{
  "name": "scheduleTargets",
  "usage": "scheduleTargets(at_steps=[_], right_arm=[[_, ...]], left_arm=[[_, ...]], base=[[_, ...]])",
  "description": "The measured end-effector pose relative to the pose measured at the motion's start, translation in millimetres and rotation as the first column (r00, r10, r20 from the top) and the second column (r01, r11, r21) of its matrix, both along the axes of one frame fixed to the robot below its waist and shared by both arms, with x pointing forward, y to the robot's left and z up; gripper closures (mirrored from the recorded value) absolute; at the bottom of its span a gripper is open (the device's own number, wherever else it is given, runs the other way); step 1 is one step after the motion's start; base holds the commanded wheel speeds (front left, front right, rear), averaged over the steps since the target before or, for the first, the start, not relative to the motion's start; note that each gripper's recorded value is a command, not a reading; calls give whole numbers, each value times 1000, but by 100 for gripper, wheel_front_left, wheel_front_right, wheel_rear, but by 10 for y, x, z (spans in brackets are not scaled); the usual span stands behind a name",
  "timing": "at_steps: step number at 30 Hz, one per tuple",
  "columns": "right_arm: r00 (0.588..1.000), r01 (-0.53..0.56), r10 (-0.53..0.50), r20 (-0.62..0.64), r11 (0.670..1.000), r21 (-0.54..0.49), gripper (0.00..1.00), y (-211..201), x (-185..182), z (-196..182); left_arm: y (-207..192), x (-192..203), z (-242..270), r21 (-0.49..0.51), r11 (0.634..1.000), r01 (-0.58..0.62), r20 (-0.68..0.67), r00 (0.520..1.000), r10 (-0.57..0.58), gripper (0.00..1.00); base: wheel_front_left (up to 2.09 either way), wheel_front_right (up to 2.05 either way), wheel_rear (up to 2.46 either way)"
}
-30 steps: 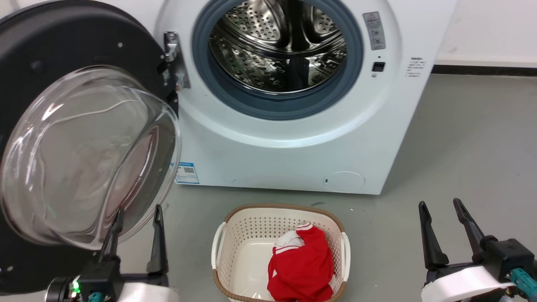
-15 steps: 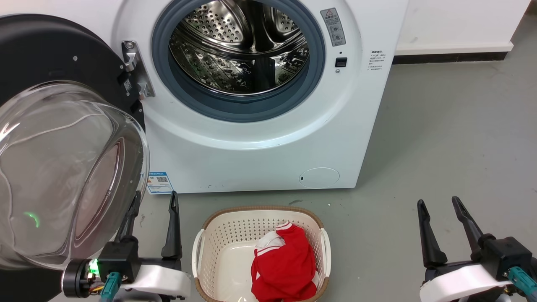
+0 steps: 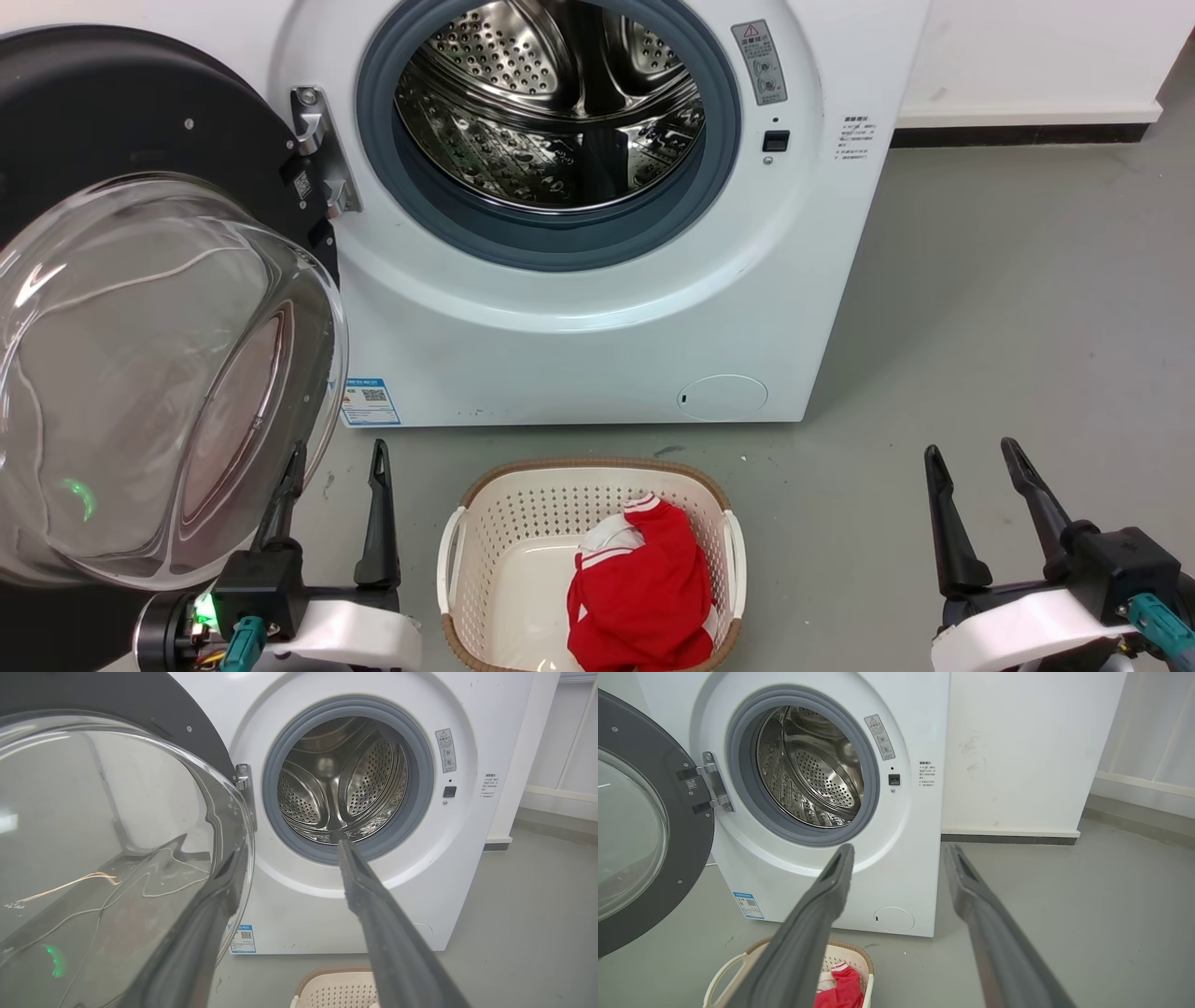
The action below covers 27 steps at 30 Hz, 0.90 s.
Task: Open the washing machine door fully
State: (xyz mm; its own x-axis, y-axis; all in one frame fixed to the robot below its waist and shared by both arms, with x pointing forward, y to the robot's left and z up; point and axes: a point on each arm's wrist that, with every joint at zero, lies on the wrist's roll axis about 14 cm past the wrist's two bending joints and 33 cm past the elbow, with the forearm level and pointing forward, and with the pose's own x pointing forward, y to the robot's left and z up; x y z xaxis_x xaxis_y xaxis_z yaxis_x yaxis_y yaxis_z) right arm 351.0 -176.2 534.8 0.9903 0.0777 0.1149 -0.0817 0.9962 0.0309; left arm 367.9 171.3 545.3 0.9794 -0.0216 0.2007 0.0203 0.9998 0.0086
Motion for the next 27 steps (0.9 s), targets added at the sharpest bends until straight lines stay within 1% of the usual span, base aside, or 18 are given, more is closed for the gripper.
scheduleTargets(at_steps=[14,18,20,21,24,27], right_arm=[[1000,-1,1,-7,1000,4,0,4,7,-25],[1000,-4,4,-8,1000,5,0,12,15,-28],[1000,-5,6,-6,1000,6,0,17,18,-28],[1000,-5,6,-17,1000,6,100,17,9,-63],[998,-3,4,-60,1000,18,100,14,-35,-197],[998,4,2,-68,997,82,100,-1,-37,-212]], left_arm=[[4,-3,-19,0,1000,1,-5,1000,-1,0],[-2,-7,35,9,1000,4,12,1000,-4,0],[7,-12,-14,6,1000,4,-4,1000,-4,0],[9,-22,-67,6,1000,3,-21,1000,-3,100],[29,-62,-232,-5,1000,-3,-77,997,3,100],[73,-56,-289,-65,998,-16,-108,994,8,100]], base=[[0,0,0],[0,0,0],[0,0,0],[0,0,0],[0,0,0],[0,0,0]])
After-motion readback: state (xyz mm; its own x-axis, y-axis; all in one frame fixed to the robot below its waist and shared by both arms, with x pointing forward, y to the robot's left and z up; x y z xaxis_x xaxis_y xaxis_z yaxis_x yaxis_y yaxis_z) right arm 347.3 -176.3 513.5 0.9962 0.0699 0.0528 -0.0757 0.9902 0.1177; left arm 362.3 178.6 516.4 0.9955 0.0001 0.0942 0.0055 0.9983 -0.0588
